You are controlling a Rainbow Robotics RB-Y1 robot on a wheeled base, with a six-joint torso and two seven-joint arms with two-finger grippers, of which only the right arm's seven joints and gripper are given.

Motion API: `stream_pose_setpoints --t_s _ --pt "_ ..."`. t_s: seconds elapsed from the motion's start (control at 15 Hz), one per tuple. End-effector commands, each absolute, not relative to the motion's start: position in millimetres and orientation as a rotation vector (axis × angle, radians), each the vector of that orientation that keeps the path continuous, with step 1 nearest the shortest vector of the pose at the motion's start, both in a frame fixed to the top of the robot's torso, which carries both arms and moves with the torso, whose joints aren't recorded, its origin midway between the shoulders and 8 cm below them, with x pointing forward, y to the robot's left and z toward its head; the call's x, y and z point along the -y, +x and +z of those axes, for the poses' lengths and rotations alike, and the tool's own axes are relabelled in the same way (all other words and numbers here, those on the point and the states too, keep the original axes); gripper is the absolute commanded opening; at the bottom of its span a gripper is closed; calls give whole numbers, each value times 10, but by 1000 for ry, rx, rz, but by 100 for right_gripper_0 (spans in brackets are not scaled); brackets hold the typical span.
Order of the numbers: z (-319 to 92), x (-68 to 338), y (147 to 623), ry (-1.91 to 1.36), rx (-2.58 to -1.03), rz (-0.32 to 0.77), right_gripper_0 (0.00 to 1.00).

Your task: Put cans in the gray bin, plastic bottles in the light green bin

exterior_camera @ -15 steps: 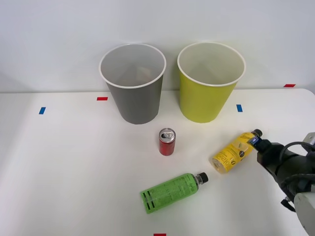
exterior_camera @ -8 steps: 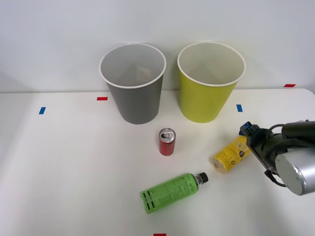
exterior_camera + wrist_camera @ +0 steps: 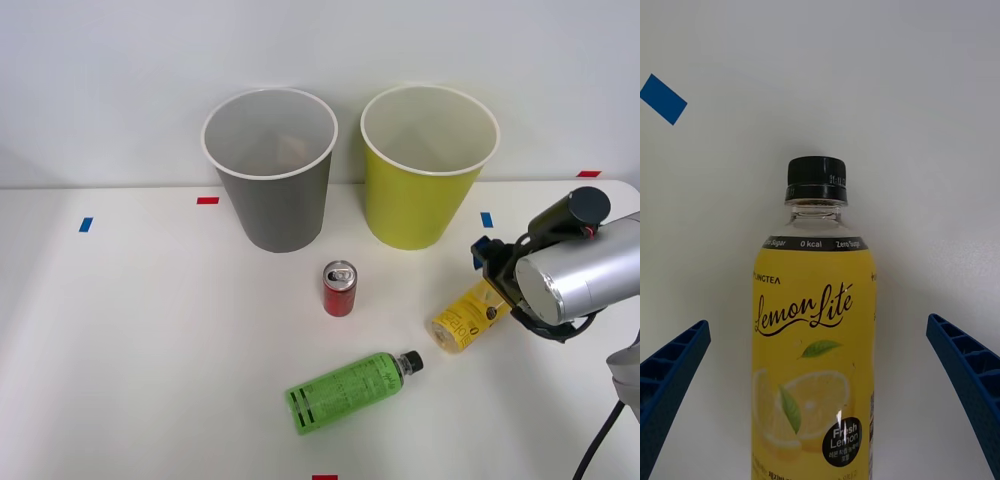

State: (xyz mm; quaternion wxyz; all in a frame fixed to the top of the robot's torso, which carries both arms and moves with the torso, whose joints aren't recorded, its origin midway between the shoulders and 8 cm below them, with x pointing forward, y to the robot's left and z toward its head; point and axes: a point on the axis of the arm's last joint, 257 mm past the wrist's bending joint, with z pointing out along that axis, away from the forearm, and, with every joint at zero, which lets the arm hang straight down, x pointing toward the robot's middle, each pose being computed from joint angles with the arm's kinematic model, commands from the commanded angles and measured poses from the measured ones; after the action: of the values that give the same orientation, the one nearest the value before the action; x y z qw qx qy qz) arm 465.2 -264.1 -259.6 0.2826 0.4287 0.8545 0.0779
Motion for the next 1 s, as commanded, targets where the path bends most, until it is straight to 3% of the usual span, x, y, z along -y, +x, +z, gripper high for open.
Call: stream_pose_setpoints --t_s 0.07,0.53,1.0 --pt "-2608 2588 4637 1178 -2296 232 100" --pt "-2566 2587 4654 1185 -2297 251 100" --pt "-2717 2662 4838 1241 -2320 169 100"
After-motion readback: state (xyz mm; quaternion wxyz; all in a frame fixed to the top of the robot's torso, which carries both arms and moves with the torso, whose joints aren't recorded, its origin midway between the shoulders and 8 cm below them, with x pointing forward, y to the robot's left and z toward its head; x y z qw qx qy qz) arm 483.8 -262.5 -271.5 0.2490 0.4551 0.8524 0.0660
